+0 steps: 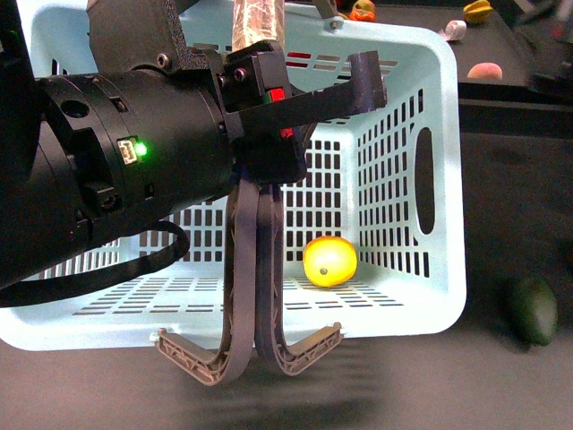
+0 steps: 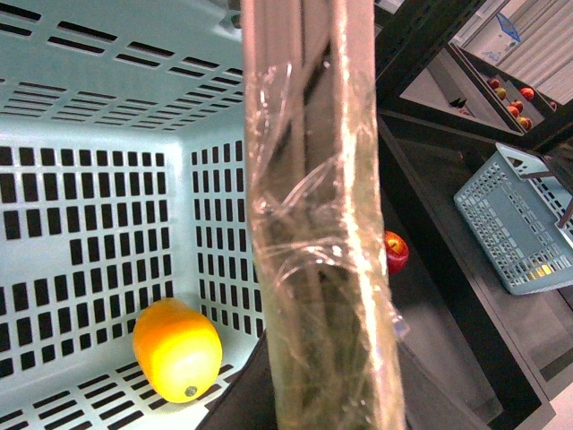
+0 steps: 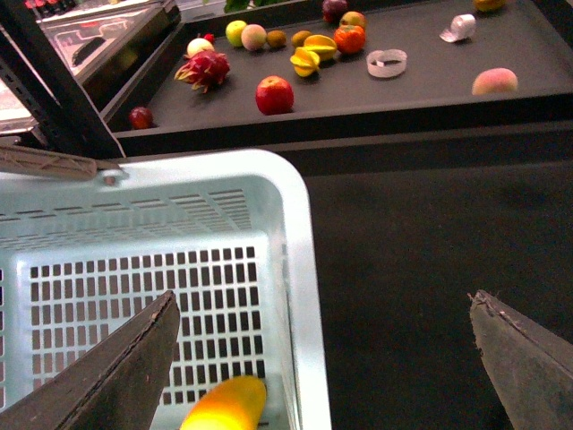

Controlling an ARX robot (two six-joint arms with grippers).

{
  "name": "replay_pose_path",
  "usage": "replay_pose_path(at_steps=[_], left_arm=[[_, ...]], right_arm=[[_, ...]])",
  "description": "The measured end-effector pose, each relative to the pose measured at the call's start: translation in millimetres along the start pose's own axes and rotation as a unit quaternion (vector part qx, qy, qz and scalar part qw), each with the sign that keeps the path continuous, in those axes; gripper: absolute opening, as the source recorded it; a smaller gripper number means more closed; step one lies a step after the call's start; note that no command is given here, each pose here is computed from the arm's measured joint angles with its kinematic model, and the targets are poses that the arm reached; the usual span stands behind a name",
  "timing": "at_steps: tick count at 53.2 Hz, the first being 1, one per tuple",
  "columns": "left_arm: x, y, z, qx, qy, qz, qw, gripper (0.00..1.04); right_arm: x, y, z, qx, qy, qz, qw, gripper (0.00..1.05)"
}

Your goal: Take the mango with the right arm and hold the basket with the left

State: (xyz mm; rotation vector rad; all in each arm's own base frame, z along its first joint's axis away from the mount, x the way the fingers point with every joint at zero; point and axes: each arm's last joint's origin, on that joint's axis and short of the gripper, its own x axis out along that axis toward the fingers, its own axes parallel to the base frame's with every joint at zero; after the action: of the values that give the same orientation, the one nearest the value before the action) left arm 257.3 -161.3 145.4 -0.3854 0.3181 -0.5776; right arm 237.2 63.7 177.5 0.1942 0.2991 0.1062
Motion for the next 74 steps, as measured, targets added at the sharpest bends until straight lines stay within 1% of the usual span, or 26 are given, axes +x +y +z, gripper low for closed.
replay_pose_path(at_steps=[7, 12, 18, 22, 31, 43, 45, 47, 48, 50, 52, 56, 58, 61, 64, 65, 69, 71, 74], left_arm=[[0.0, -0.3, -0.1, -0.001, 0.002, -0.004, 1.000, 0.09], [0.0, -0.7, -0.3, 0.000, 0.003, -0.005, 1.000, 0.09], [0.0, -0.7, -0.3, 0.000, 0.002, -0.005, 1.000, 0.09], [0.0, -0.6, -0.3, 0.000, 0.002, -0.004, 1.000, 0.09], [0.0, -0.5, -0.2, 0.000, 0.001, -0.002, 1.000, 0.09], [0.0, -0.4, -0.2, -0.001, 0.001, -0.002, 1.000, 0.09], [0.0, -0.4, -0.2, -0.001, 0.001, -0.003, 1.000, 0.09], [0.0, -0.4, -0.2, -0.001, 0.001, -0.003, 1.000, 0.09], [0.0, -0.5, -0.1, -0.001, 0.001, -0.003, 1.000, 0.09], [0.0, -0.6, -0.2, 0.000, 0.002, -0.004, 1.000, 0.09], [0.0, -0.6, -0.3, 0.000, 0.002, -0.004, 1.000, 0.09], [0.0, -0.5, -0.2, -0.001, 0.002, -0.003, 1.000, 0.09], [0.0, -0.4, -0.2, -0.001, 0.001, -0.003, 1.000, 0.09], [0.0, -0.5, -0.1, 0.000, 0.001, -0.003, 1.000, 0.09], [0.0, -0.5, -0.1, 0.000, 0.001, -0.002, 1.000, 0.09], [0.0, -0.5, -0.1, 0.000, 0.001, -0.002, 1.000, 0.09], [0.0, -0.5, -0.1, -0.001, 0.001, -0.003, 1.000, 0.09], [0.0, -0.5, -0.1, -0.001, 0.001, -0.003, 1.000, 0.09], [0.0, -0.5, -0.1, 0.000, 0.001, -0.003, 1.000, 0.09]], right_arm=[[-41.8, -16.7, -17.4, 0.012, -0.002, -0.031, 0.999, 0.97], [-62.5, -25.9, -30.0, 0.023, 0.005, -0.055, 0.998, 0.97], [-82.6, -32.1, -40.9, 0.038, 0.008, -0.076, 0.996, 0.97], [-96.2, -35.9, -45.9, 0.045, -0.002, -0.101, 0.994, 0.97], [-109.1, -37.2, -44.4, 0.057, -0.034, -0.100, 0.993, 0.97], [-109.3, -37.3, -44.4, 0.057, -0.036, -0.097, 0.993, 0.96], [-109.2, -37.5, -44.6, 0.044, -0.056, -0.078, 0.994, 0.93], [-109.7, -38.8, -45.6, 0.023, -0.093, -0.052, 0.994, 0.86], [-110.1, -39.1, -45.5, 0.010, -0.101, -0.048, 0.994, 0.84], [-112.5, -39.4, -40.7, -0.021, -0.130, -0.041, 0.990, 0.77], [-114.5, -39.7, -37.3, -0.039, -0.146, -0.040, 0.988, 0.72], [-117.2, -41.4, -35.8, -0.063, -0.155, -0.044, 0.985, 0.61], [-118.3, -42.6, -35.8, -0.073, -0.154, -0.045, 0.984, 0.54], [-120.4, -47.8, -35.9, -0.086, -0.149, -0.034, 0.984, 0.40], [-122.3, -52.5, -35.3, -0.090, -0.151, -0.044, 0.983, 0.29], [-122.6, -53.0, -35.3, -0.090, -0.152, -0.046, 0.983, 0.27], [-124.9, -54.3, -35.6, -0.092, -0.153, -0.051, 0.983, 0.08], [-125.7, -54.3, -35.9, -0.095, -0.153, -0.051, 0.982, 0.01], [-126.8, -54.3, -36.5, -0.095, -0.152, -0.052, 0.982, 0.02]])
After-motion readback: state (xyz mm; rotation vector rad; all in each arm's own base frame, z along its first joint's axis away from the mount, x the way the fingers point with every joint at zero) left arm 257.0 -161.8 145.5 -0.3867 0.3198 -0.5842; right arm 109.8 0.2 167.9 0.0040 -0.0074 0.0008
